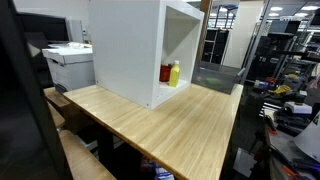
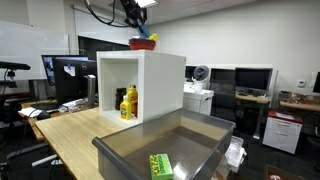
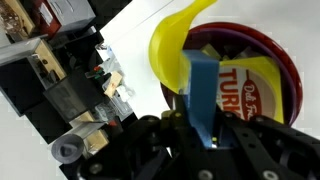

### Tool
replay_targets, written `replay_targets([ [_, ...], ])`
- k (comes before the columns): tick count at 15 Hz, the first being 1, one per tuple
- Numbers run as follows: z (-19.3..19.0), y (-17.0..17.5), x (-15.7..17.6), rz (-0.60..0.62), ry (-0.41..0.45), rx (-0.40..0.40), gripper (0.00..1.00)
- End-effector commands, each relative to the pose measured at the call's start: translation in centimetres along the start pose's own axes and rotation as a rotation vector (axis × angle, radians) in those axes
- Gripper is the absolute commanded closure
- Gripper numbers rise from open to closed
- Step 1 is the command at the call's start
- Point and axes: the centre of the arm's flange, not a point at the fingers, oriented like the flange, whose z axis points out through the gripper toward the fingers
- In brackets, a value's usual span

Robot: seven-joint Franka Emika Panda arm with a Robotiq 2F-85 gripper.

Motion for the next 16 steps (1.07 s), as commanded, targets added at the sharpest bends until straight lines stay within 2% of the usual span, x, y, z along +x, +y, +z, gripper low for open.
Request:
replay_targets([
  [1, 0.6, 1.0, 0.5, -0.014, 0.039, -0.021, 0.94],
  [8, 1.1, 1.1, 0.6, -0.01, 0.042, -0.02, 0.94],
  [16, 2.6, 0.3, 0.3, 0.008, 0.017, 0.023, 0.94],
])
